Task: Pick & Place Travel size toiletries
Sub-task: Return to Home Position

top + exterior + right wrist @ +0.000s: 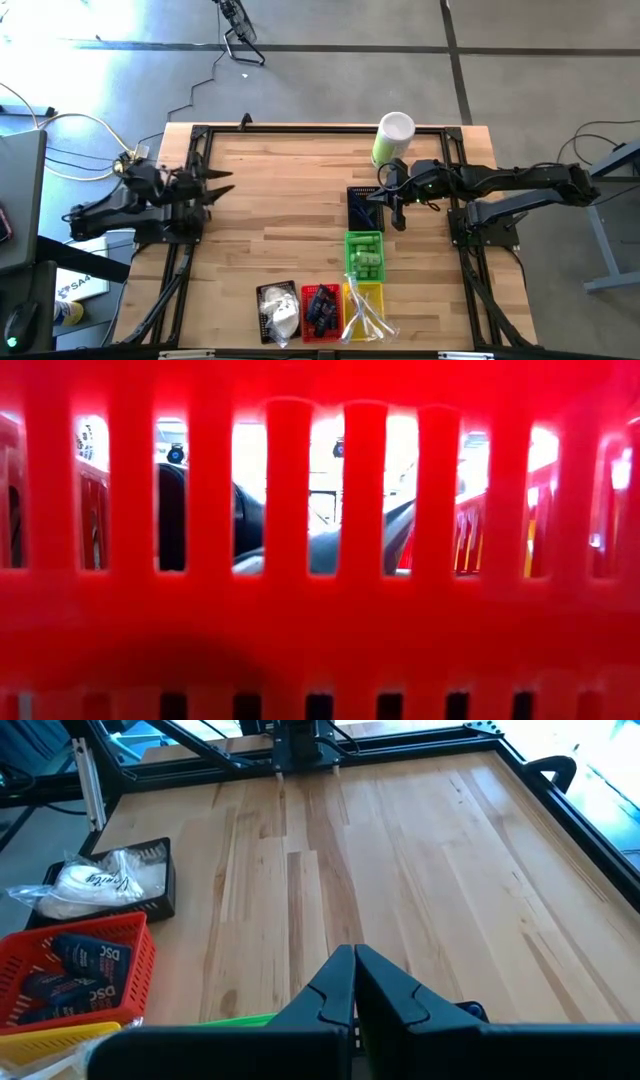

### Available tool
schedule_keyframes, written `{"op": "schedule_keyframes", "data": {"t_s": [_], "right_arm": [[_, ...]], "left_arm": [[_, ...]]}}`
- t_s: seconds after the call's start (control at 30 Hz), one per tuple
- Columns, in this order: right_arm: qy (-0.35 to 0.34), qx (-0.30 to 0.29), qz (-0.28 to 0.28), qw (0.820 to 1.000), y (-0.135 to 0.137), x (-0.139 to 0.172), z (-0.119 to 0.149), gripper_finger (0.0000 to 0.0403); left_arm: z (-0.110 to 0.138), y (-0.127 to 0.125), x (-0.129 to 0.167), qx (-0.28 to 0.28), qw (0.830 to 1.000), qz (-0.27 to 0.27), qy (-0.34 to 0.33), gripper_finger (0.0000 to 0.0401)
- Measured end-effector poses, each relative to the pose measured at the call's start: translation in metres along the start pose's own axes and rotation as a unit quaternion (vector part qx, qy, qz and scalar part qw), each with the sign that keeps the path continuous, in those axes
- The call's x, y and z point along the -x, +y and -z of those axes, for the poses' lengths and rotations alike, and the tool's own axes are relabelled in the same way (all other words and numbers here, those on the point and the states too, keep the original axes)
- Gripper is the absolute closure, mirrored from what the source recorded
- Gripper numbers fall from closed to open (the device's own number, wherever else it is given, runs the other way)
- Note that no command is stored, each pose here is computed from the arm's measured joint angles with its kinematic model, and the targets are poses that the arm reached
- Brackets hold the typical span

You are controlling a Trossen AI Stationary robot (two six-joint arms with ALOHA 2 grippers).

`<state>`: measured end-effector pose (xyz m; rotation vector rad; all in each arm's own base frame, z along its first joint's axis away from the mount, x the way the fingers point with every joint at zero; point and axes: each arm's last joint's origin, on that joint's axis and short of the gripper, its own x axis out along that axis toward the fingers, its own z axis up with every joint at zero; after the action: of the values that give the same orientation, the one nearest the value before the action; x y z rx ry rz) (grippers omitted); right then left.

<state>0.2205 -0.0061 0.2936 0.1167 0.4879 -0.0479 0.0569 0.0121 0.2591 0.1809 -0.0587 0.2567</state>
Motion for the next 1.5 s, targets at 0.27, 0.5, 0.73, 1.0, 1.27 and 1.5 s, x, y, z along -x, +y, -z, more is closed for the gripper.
{"op": "schedule_keyframes", "data": {"t_s": [0.27,0.5,0.73,1.0,1.27,1.5], "right_arm": [[0.002,0.000,-0.013,1.000,0.001,0.000,0.000,0.0398],[0.001,0.001,-0.009,1.000,0.001,0.000,0.000,0.0398],[0.002,-0.001,-0.010,1.000,0.001,0.000,0.000,0.0398],[0.002,-0.001,-0.010,1.000,0.001,0.000,0.000,0.0398],[-0.006,0.000,-0.010,1.000,0.001,0.005,-0.001,0.0398],[0.000,0.002,-0.008,1.000,0.000,0.015,0.001,0.0398]], "left_arm": [[0.036,-0.008,-0.018,0.024,1.000,0.001,0.000,0.0250],[0.055,-0.013,-0.025,0.036,0.999,0.007,-0.015,0.0250],[0.070,-0.015,-0.028,0.039,0.999,0.004,0.003,0.0250],[0.078,-0.017,-0.028,0.037,0.999,0.008,0.037,0.0250],[0.085,-0.018,-0.030,0.037,0.999,0.011,0.029,0.0250],[0.090,-0.019,-0.031,0.033,0.999,0.011,0.026,0.0250]]}}
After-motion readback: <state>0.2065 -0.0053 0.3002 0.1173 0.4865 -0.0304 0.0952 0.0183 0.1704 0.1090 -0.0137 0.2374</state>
